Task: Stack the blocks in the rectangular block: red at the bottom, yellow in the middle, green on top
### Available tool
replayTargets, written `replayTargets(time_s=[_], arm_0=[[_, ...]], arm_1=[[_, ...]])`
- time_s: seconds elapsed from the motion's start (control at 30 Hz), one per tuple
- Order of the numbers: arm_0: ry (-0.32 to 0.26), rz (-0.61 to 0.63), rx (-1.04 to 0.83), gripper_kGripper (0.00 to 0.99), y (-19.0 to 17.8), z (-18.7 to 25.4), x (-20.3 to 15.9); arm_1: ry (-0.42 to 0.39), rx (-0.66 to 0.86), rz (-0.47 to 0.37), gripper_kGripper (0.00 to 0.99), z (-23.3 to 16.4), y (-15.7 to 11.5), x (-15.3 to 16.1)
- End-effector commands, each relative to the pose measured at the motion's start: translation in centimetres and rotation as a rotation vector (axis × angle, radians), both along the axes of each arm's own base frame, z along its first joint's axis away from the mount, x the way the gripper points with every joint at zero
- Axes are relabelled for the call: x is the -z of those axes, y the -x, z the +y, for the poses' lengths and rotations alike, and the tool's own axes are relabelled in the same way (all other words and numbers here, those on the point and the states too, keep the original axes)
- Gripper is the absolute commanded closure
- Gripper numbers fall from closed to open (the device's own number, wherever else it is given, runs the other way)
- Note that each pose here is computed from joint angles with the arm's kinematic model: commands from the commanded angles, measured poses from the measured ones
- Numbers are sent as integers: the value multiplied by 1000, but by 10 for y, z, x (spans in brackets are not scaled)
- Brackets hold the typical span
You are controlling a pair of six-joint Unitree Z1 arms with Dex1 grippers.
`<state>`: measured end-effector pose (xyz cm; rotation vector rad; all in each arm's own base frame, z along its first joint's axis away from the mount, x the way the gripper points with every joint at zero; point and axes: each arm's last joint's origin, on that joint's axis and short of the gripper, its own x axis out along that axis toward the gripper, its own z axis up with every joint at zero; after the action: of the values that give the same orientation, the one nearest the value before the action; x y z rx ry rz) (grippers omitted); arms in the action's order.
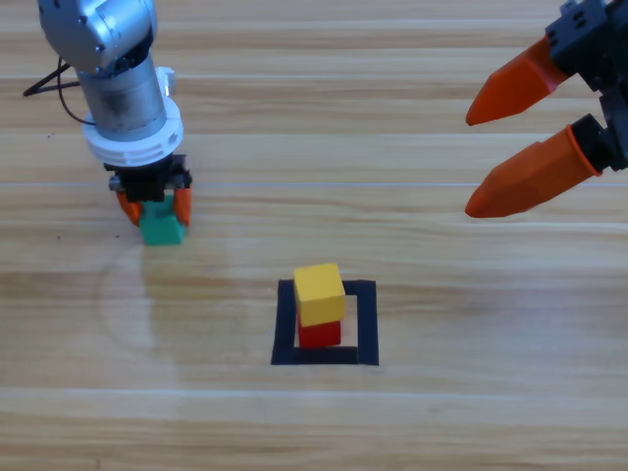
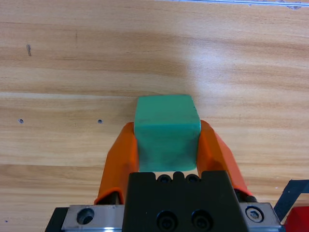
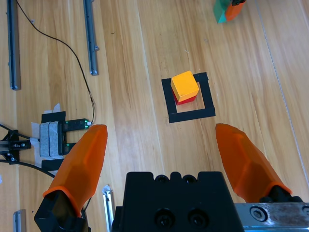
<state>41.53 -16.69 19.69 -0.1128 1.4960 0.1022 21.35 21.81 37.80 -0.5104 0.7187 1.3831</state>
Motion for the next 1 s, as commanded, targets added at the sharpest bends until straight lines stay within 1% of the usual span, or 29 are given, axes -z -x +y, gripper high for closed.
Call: replayTargets(time_s=[0.03,0.07,0.2,0.33,0.43,0.5,0.53,0.63,0.77,1.0], arm_0=[[-34,39,12,792,-1,8,14],[-37,39,14,883,0,9,10],[-35,34,31,886,-5,4,-9],[-26,16,64,887,-10,-15,-49],[10,-10,81,887,-5,-30,-85],[38,-16,92,887,4,-39,-98],[49,-14,104,887,9,-45,-101],[56,0,121,887,24,-61,-102],[49,32,121,887,48,-87,-99],[79,14,120,901,77,-110,-116]], arm_1=[[46,-26,56,4,14,-2,18],[46,-26,56,4,14,-2,18],[43,-26,53,4,13,-1,17],[43,-26,53,4,13,-1,17],[43,-26,53,4,13,-1,17],[44,-25,52,4,13,-2,17],[44,-26,54,4,13,-1,17],[45,-25,53,4,13,-1,17],[46,-25,54,4,13,-1,17],[50,-24,57,4,12,0,16]])
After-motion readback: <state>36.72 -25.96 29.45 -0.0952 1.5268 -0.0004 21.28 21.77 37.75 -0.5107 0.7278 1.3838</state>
